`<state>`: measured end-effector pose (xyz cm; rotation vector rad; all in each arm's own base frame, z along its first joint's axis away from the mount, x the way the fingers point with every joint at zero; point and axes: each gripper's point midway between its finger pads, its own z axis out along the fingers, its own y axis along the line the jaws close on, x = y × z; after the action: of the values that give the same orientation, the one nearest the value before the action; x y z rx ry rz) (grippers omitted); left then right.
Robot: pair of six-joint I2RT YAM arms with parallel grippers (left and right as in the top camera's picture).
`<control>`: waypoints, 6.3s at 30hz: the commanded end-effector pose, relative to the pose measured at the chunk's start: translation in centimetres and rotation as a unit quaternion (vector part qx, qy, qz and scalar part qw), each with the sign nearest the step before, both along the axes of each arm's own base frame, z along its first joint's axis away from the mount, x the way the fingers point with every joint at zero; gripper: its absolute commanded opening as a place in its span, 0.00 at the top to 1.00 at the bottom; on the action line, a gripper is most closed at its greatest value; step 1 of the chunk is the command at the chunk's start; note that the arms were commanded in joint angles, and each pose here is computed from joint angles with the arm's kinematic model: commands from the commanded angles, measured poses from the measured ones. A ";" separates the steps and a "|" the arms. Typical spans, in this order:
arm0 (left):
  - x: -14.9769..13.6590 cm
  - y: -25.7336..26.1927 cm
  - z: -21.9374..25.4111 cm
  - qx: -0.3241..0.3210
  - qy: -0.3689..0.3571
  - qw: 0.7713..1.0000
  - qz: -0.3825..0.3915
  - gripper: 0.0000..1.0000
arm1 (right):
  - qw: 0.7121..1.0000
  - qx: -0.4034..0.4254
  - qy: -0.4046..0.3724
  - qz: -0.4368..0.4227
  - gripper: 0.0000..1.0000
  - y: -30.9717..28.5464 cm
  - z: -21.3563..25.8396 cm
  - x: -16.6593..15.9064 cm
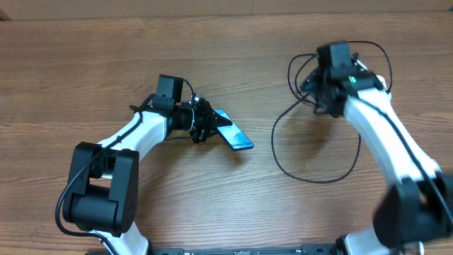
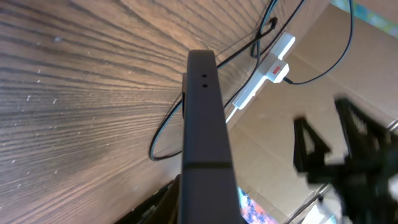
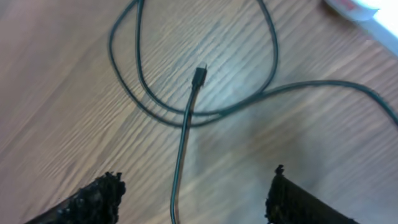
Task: Plug charger to phone and switch on socket
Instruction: 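Release the phone from the right gripper and grasp the black USB-C plug, then carry the USB-C plug with the right gripper toward the phone's bottom port, then push the USB-C plug up into the phone's bottom port with the right gripper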
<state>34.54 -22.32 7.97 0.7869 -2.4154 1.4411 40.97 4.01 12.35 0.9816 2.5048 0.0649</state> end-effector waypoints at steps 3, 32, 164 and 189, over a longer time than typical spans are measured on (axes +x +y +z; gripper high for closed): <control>0.1 -0.5 1.3 -0.020 -0.019 0.999 -0.016 0.91 | 0.999 0.000 0.031 0.019 0.39 0.8 -5.2 4.1; -0.1 -0.4 1.2 -0.018 -0.013 1.000 -0.016 0.90 | 0.997 -0.039 0.065 -0.014 0.66 -0.4 -13.0 5.3; 2.0 -0.8 9.0 -0.176 -0.191 0.961 -0.093 0.96 | 0.832 0.161 -0.148 0.510 0.96 19.5 4.7 -18.0; 2.4 -0.9 8.7 -0.169 -0.176 0.967 -0.079 0.96 | 0.819 0.182 -0.151 0.523 0.96 20.2 5.1 -18.5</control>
<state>37.14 -22.98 15.56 0.3185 -2.3280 1.9650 22.51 23.79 16.50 -0.3859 2.4691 0.9419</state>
